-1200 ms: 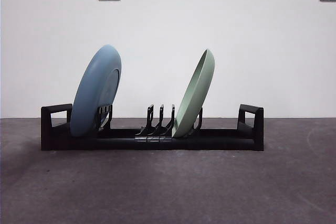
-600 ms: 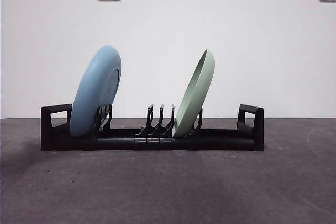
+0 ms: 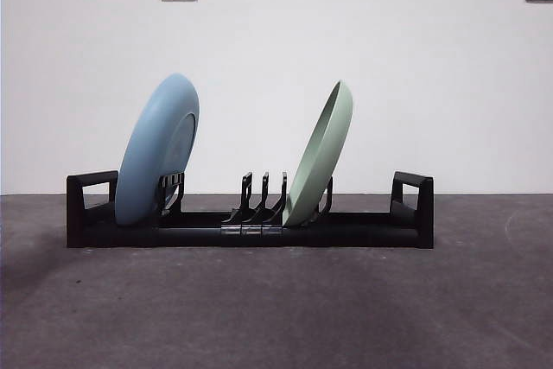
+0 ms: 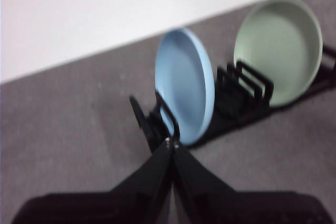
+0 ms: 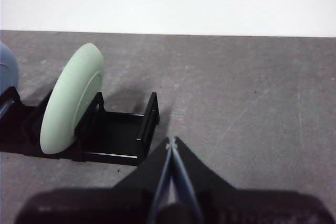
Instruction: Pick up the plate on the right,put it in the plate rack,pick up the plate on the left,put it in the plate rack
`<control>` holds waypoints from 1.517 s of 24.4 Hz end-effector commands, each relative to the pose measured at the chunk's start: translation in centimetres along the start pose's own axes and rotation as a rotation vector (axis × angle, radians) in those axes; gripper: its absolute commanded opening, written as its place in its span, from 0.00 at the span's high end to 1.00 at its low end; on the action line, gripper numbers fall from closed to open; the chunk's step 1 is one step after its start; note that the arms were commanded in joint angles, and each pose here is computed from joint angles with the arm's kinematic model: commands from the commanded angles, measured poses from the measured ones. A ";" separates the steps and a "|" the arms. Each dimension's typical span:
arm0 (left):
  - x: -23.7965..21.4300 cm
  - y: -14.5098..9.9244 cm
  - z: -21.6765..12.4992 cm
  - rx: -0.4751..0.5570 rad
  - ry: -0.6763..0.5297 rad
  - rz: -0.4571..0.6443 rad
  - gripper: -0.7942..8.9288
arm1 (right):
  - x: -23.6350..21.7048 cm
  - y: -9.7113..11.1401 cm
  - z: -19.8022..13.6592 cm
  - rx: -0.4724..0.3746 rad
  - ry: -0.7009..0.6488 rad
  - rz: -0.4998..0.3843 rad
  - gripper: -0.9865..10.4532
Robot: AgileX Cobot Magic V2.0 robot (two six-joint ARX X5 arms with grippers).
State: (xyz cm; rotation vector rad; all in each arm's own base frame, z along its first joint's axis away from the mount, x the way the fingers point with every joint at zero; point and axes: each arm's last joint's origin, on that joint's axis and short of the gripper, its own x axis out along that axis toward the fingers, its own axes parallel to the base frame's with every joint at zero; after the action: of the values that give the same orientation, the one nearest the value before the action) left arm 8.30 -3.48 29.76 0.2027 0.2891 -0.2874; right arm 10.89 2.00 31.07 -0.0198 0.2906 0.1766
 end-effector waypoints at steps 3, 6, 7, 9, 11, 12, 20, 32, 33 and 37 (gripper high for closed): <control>0.1 -0.1 -0.7 0.004 0.067 -0.004 0.92 | 0.1 0.0 -0.1 0.012 0.000 -0.001 0.91; 0.1 -0.1 -1.0 0.009 0.095 -0.006 0.92 | 0.1 0.0 -0.1 0.012 0.000 -0.001 0.91; 0.1 -0.1 -1.0 0.010 0.099 -0.006 0.92 | 0.1 0.0 -0.1 0.012 0.000 -0.001 0.91; 0.1 -0.1 -1.1 0.011 0.105 -0.007 0.92 | 0.1 0.0 -0.1 0.012 0.000 -0.001 0.91; 0.1 -0.1 -1.1 0.011 0.107 -0.007 0.92 | 0.1 0.0 -0.1 0.012 0.000 -0.001 0.91; 0.1 -0.1 -1.1 0.011 0.110 -0.007 0.92 | 0.1 0.0 -0.1 0.012 0.000 -0.001 0.91; 0.4 0.2 0.4 0.011 -0.073 0.027 0.92 | 0.1 0.0 -0.1 0.012 0.000 -0.001 0.91; 3.0 1.0 -6.0 -0.038 -0.269 0.049 0.92 | 0.2 0.0 -0.1 0.012 0.002 -0.001 0.91; 3.3 1.0 -7.0 -0.042 -0.262 0.066 0.92 | 0.2 0.0 -0.1 0.012 0.002 -0.001 0.91; 4.0 0.8 -9.9 -0.056 -0.229 0.101 0.92 | 0.2 0.0 -0.1 0.012 0.002 -0.001 0.91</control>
State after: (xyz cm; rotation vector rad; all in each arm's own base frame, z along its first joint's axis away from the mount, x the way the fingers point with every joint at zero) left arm 9.70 -1.38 19.76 0.1237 0.0633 -0.2061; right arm 10.98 2.02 31.03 -0.0163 0.2948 0.1763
